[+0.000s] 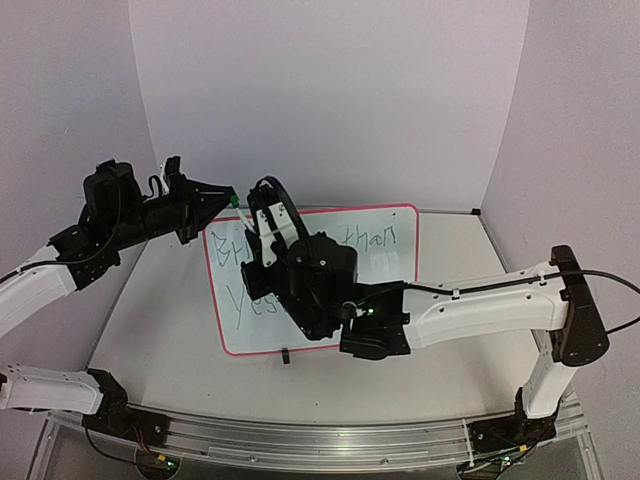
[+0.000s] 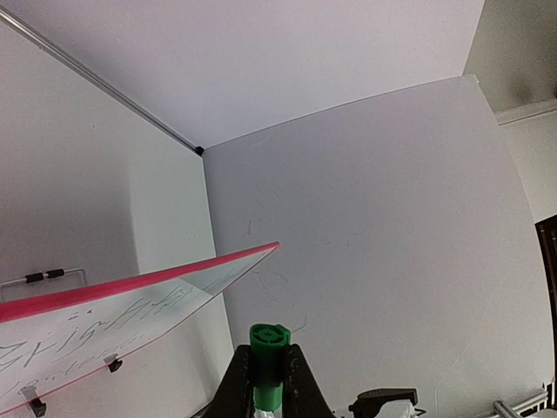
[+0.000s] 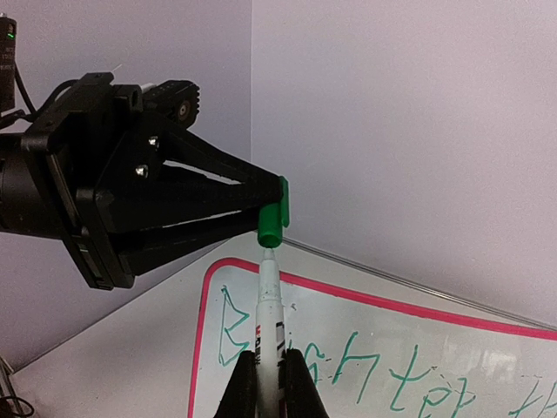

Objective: Write a sentence on the whiteboard
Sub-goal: Insert the whiteboard marker into the pen cap.

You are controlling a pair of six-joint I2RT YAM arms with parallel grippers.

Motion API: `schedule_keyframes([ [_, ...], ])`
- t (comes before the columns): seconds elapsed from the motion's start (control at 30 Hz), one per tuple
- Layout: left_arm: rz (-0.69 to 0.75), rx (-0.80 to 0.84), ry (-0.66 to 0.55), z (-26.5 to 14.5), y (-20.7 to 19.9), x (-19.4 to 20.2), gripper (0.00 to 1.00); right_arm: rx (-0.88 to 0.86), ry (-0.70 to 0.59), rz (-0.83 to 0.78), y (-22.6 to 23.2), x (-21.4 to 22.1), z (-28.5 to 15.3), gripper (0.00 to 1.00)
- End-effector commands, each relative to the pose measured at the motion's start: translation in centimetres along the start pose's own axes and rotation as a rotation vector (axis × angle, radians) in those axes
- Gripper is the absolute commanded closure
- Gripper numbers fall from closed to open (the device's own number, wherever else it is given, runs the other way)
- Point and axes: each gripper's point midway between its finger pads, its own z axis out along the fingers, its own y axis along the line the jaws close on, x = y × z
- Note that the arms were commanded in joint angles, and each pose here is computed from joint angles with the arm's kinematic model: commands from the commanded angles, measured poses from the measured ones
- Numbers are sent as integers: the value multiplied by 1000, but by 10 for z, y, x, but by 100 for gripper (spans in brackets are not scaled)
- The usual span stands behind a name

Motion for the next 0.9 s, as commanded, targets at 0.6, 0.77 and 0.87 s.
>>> schedule_keyframes([
  [0.6,1,66,6,-3,-13,3,100,50,-40,7,-3,-19,9,100],
  [0.77,-7,69,11,-2,-12,5,100,60,-45,8,-4,-17,16,100],
  [0.87,-13,69,12,-1,-11,5,100,70,-62,2,-4,-19,20,100],
])
